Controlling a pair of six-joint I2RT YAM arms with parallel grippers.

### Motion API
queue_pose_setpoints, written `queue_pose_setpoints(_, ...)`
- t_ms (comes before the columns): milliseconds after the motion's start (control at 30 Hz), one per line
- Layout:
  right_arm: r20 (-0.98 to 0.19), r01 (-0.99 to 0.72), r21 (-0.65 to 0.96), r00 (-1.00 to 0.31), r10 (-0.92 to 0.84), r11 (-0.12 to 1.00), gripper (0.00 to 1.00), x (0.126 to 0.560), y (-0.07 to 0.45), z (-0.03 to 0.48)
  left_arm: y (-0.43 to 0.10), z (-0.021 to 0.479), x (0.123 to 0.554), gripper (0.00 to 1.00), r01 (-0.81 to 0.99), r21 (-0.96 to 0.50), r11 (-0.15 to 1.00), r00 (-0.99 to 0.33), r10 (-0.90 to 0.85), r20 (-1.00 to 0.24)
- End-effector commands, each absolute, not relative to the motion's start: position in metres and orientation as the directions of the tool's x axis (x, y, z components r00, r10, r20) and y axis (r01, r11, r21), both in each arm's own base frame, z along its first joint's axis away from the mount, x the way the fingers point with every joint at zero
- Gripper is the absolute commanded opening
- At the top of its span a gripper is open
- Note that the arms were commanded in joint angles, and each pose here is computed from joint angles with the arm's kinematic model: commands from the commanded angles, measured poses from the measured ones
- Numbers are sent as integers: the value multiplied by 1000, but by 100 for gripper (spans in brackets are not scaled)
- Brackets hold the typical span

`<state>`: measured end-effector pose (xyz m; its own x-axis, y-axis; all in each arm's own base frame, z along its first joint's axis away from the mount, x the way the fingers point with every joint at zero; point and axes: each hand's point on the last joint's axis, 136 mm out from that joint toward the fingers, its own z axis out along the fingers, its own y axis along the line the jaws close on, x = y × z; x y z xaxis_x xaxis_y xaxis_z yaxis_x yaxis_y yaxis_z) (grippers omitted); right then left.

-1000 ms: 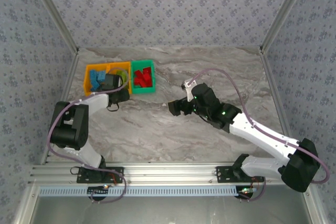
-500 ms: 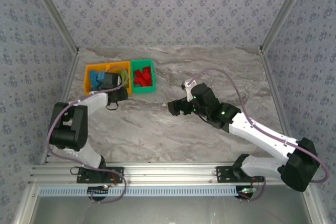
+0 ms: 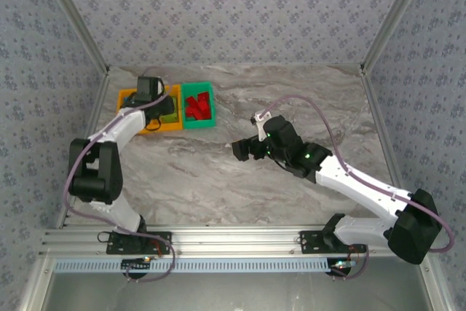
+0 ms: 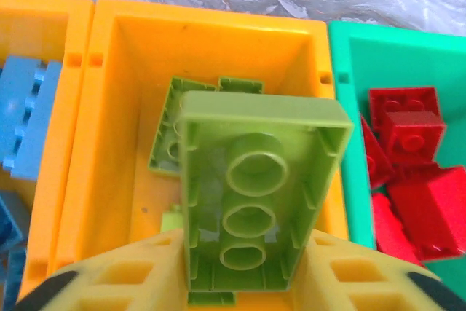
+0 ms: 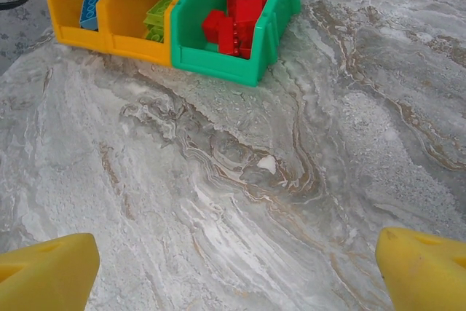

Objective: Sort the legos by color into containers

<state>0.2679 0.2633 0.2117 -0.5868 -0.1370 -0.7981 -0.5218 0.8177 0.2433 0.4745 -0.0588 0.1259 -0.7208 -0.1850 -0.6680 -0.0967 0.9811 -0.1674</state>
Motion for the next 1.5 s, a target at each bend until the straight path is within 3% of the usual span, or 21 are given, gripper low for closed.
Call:
queue_pose_setpoints(0,-801,-485,242,-588,-109,840,100,264,248,219,-57,128,482,52,-91,-159,983,-726,-175,-666)
queue_pose_setpoints(167,-810,-365,201,-584,-55,909,100,271,206,219,-57,154,469,56,-86,-181,980,-684,-190,-705)
queue_pose_setpoints(333,-821,-42,64,-571,29,997,100,288,106,205,-52,214,417,58,-78,-194,978,-543,-205,-814)
queue_pose_setpoints(500,-846,310,-24,-513,146,950,100,311,-6,178,-23,211,365,72,-143,-124,982,-429,-174,-886)
queue_pose_setpoints(567,-858,369,-20,-484,174,929,100,322,-34,164,-13,195,352,77,-169,-80,982,-400,-143,-906)
queue_pose_setpoints(733,-880,327,-153,-475,23,933,100,356,-57,118,13,155,334,88,-232,39,972,-356,-47,-933)
queue_pose_setpoints(933,-845,216,-71,-531,56,974,100,412,-46,85,21,122,346,99,-220,74,973,-368,-13,-930)
queue_pose_setpoints(1033,-869,137,-147,-490,-62,980,100,406,-22,89,11,121,360,99,-154,44,987,-322,-8,-947)
queue_pose_setpoints(1167,-948,127,-5,-316,36,992,100,383,-32,88,10,116,380,99,-97,41,994,-291,11,-957)
queue_pose_setpoints(1233,-923,167,-47,-384,21,985,100,384,-34,84,18,95,392,99,-100,-2,995,-288,-31,-957)
queue_pose_setpoints(1300,-930,167,-82,-368,-15,983,100,385,-29,87,22,90,393,99,-119,-11,993,-383,-57,-922)
queue_pose_setpoints(1467,-924,110,-44,-382,1,993,100,388,-25,85,20,89,396,99,-105,-6,994,-374,-45,-926)
